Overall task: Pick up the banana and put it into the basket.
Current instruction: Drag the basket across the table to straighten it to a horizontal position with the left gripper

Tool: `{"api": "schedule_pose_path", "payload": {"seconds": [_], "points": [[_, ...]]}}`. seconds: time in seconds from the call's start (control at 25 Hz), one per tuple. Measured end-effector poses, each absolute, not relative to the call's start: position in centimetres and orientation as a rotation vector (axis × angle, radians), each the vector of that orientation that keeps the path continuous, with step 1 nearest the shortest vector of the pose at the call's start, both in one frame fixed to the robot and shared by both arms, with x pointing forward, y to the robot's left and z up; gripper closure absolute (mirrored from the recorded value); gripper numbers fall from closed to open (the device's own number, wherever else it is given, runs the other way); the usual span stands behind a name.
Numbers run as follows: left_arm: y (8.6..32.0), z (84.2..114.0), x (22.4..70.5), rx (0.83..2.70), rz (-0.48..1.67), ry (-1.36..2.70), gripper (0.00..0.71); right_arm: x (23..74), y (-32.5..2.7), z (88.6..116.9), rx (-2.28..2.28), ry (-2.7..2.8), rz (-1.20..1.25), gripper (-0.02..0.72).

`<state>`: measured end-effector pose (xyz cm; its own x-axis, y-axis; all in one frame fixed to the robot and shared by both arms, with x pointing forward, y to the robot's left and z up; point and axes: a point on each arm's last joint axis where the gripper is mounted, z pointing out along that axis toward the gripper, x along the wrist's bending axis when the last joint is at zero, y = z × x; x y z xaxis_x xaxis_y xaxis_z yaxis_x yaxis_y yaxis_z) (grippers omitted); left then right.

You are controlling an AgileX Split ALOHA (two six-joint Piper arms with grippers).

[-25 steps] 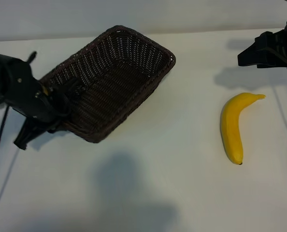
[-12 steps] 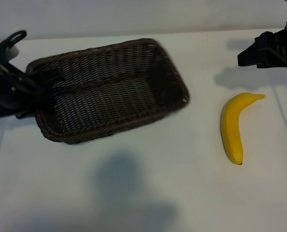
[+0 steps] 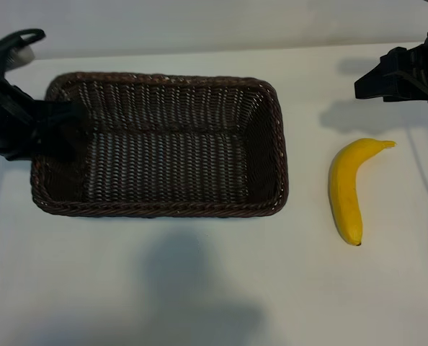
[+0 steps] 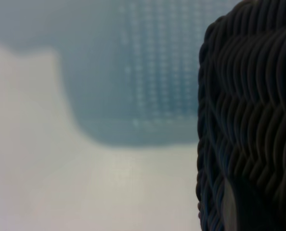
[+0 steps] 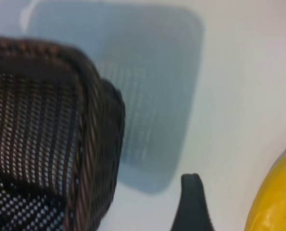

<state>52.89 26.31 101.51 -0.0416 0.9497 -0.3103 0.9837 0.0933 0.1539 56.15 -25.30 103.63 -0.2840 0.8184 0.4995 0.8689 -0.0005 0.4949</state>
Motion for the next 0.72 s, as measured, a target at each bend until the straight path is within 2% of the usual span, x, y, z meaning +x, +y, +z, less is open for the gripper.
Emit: {"api": "schedule_pose_path", "payload": {"seconds": [0.28,0.72], "points": [[25.8,98.0,54.5,1.941,-0.238,2.05,0.549,56.1,-25.3,103.6,-1.834,-2.172,-1.162,0.164],[22.8,94.9,55.7,1.968,-0.274,2.012,0.549,56.1,-25.3,103.6,-1.834,-2.172,-1.162,0.164]]}}
